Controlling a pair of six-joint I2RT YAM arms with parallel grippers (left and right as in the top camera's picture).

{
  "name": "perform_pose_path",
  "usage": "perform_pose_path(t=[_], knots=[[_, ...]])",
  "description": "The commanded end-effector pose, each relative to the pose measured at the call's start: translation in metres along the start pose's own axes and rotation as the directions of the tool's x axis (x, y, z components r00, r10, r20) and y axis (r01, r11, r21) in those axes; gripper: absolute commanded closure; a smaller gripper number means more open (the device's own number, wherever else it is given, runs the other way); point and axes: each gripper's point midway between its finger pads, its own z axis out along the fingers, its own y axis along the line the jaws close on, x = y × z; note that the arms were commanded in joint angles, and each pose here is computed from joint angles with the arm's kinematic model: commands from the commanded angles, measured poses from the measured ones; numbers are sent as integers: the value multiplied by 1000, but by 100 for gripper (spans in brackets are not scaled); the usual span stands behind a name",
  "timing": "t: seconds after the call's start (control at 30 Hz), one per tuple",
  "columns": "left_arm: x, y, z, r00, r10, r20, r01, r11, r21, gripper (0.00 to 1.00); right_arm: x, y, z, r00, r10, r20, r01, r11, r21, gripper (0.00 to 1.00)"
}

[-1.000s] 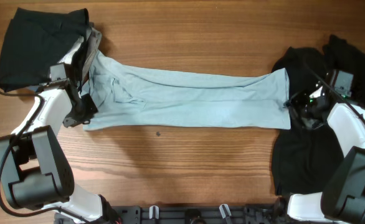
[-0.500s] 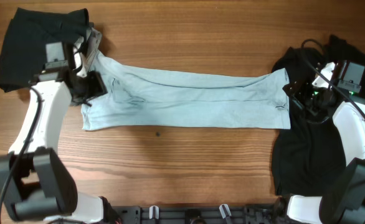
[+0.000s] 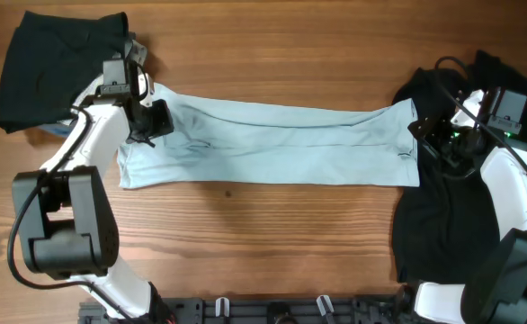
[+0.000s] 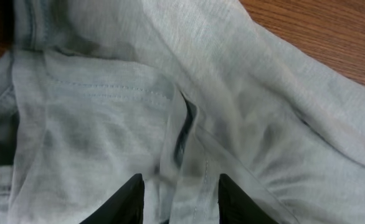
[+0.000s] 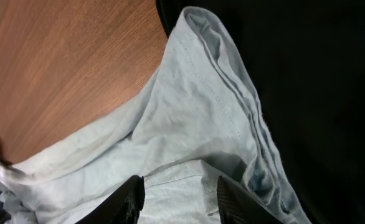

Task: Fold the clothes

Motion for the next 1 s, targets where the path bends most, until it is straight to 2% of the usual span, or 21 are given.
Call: perform_pose_path(t=[0.0, 0.07, 0.1, 0.17, 0.23, 0.27, 0.43, 0.57, 0.63, 0.8, 0.87, 0.9, 0.97], knots=[[3, 0, 11, 1000, 7, -16, -7, 1000, 6, 66, -3, 9, -5, 999, -32, 12, 32, 999, -26, 57], [1, 0, 12, 1000, 8, -10, -8, 1000, 7, 70, -3, 9, -5, 999, -32, 12, 32, 999, -26, 57], [0, 0, 12, 1000, 9, -4, -9, 1000, 9, 76, -3, 9, -5, 999, -32, 12, 32, 999, -27, 57], [-1, 0, 12, 1000, 10, 0, -10, 1000, 10, 81, -3, 9, -5, 999, -32, 12, 32, 999, -27, 57], [-1, -2, 12, 1000, 9, -2, -9, 1000, 18, 94, -3, 9, -5, 999, -30, 12, 31, 999, -27, 57], [-1, -8, 12, 1000, 8, -3, -8, 999, 53, 96, -3, 9, -5, 999, -30, 12, 31, 999, -27, 57], [-2, -26, 5, 1000, 13, -3, -13, 989, 148, 96, 1, 7, -5, 1000, -23, -4, 23, 1000, -21, 56], [-20, -47, -23, 997, 39, 69, -52, 976, 211, 96, 3, 7, -5, 1000, -21, -10, 20, 1000, -19, 55], [-17, -54, -26, 996, 56, 68, -69, 974, 215, 96, 2, 7, -5, 1000, -20, -9, 20, 1000, -19, 55], [2, -40, -22, 998, 55, -4, -54, 992, 114, 96, 2, 1, -5, 1000, -21, -3, 21, 1000, 12, 51], [7, -10, -20, 1000, 11, -25, -12, 999, -32, 47, 3, 1, -5, 1000, -19, -7, 19, 1000, 15, 48], [7, -3, -20, 1000, 1, -24, -3, 998, -59, 43, 3, 0, -5, 1000, -18, -8, 18, 1000, 16, 47], [1, 3, -19, 1000, -8, -3, 8, 998, -66, 42, 4, 0, -4, 1000, -15, -13, 16, 1000, 18, 46]])
